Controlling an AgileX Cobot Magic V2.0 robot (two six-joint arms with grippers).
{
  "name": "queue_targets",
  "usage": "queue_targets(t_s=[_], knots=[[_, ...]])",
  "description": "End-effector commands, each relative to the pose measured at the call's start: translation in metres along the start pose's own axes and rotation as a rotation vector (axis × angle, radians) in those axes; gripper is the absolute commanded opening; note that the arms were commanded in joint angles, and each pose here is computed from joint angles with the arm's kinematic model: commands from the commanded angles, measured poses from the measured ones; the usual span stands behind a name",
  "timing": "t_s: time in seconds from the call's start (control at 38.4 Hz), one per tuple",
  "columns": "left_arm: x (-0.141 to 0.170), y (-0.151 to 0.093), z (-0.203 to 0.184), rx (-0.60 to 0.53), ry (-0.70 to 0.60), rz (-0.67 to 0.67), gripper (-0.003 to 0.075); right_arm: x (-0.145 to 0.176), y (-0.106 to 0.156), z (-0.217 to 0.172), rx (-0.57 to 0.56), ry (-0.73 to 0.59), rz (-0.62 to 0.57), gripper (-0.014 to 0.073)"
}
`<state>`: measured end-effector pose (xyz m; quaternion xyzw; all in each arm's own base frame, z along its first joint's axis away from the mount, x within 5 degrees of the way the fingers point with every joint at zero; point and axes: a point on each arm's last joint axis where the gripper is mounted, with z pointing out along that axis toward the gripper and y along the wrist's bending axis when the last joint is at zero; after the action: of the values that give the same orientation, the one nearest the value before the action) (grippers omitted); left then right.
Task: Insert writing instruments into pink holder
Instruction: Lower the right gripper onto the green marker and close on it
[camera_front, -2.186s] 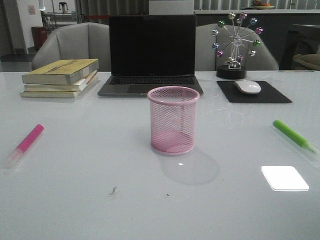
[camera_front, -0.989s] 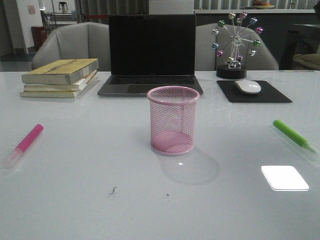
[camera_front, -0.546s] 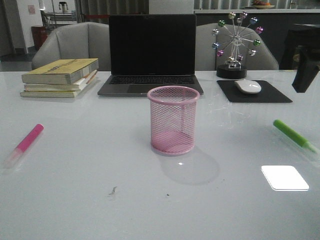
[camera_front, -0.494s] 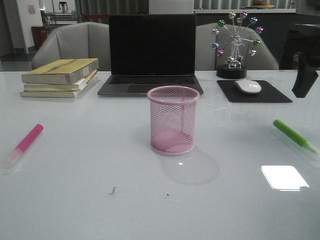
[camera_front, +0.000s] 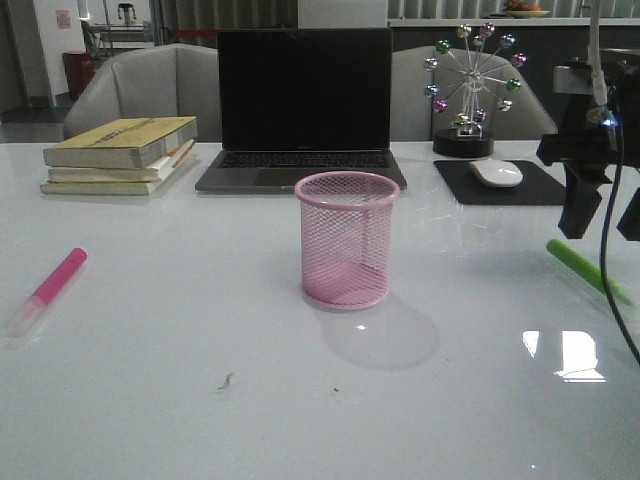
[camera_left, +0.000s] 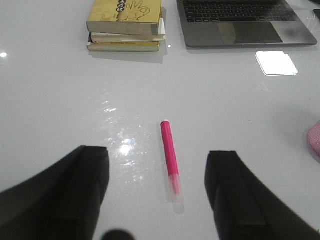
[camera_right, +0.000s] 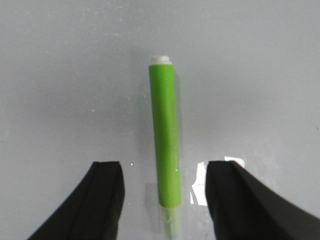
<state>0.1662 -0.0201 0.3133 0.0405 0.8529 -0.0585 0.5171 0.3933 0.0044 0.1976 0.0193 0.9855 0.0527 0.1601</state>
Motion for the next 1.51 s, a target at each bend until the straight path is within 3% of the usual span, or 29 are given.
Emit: queue_targets(t_s=[0.0, 0.55, 0.96, 1.35, 1.48], knots=[[-0.018, -0.001, -0.006, 0.003, -0.108, -0.015, 0.0480, -0.015, 0.001, -0.020, -0.001, -0.062, -0.019, 0.0480], [-0.018, -0.001, -0.006, 0.003, -0.112, -0.015, 0.0480, -0.018, -0.003, 0.006, 0.021, 0.070, -0.050, 0.0480], [-0.019, -0.001, -0.006, 0.002, -0.117, -0.015, 0.0480, -0.018, -0.004, 0.010, 0.021, 0.077, -0.049, 0.0479], [-0.019, -0.001, -0.006, 0.002, -0.118, -0.015, 0.0480, -0.011, -0.005, 0.024, 0.019, 0.158, -0.045, 0.0398], [-0.019, -0.001, -0.006, 0.002, -0.118, -0.015, 0.0480, -0.007, -0.006, 0.033, 0.017, 0.206, -0.042, 0.0323]])
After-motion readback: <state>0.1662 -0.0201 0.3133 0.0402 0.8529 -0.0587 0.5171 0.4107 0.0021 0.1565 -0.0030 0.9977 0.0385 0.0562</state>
